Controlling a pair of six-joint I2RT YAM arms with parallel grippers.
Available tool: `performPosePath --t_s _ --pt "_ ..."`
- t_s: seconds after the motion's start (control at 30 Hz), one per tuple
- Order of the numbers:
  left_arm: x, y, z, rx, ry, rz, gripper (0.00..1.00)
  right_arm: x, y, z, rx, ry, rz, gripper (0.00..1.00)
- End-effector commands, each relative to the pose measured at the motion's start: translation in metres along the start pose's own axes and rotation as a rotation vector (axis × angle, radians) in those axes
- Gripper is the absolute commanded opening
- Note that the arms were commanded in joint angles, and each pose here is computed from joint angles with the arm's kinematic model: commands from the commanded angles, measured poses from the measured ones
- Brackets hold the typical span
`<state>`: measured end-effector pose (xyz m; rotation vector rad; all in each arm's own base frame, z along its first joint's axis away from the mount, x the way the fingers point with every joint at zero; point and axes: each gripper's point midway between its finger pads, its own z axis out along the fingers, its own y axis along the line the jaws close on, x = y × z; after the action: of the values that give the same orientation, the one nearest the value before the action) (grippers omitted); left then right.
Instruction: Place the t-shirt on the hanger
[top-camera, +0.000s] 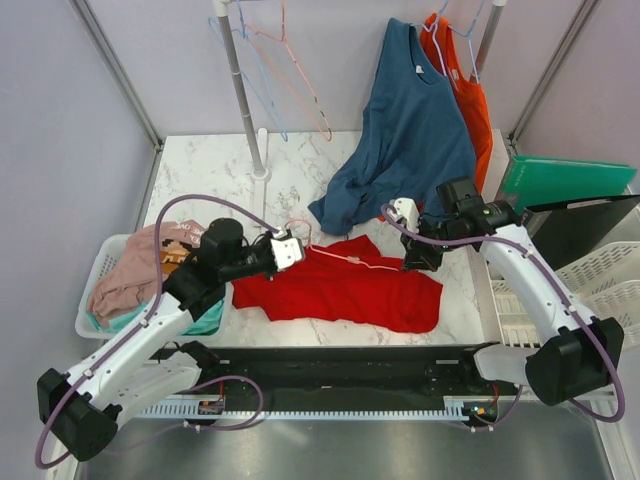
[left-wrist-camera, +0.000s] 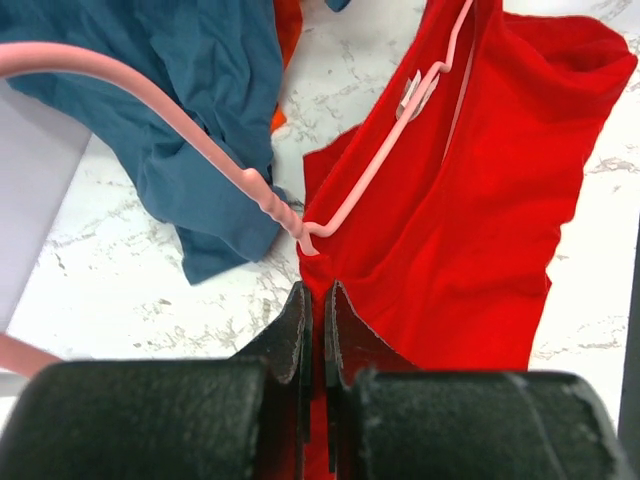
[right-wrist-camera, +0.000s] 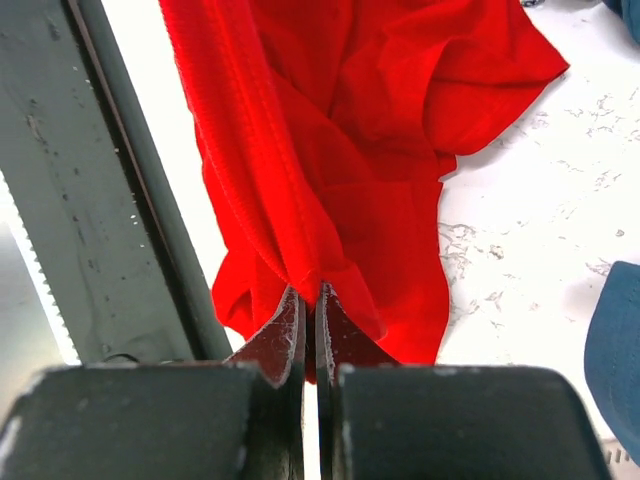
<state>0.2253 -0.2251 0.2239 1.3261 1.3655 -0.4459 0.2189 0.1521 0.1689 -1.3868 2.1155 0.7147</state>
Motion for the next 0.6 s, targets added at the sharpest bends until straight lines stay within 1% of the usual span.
performPosePath --t_s 0.0,0.07,0.23,0.4,0.57 --pt "-0.044 0.036 0.003 -0.076 -0.028 0.116 0.02 -0.012 0.013 -0.016 -0.004 -0.002 0.01 0.0" --pt "-0.061 0.036 0.01 -0.063 -0.05 0.118 0.02 -0.025 0.015 -0.018 0.0 -0.033 0.007 0.0" --pt "-0.078 0.023 0.034 0.003 -0.065 0.127 0.02 -0.063 0.022 -0.019 0.021 -0.097 -0.022 0.0" --pt "-0.093 0.022 0.039 0.016 -0.1 0.111 0.02 -0.08 0.019 -0.024 0.054 -0.12 -0.042 0.0" --pt "-0.1 0.012 0.035 0.058 -0.138 0.106 0.02 -0.084 0.015 -0.027 0.077 -0.131 -0.053 0.0"
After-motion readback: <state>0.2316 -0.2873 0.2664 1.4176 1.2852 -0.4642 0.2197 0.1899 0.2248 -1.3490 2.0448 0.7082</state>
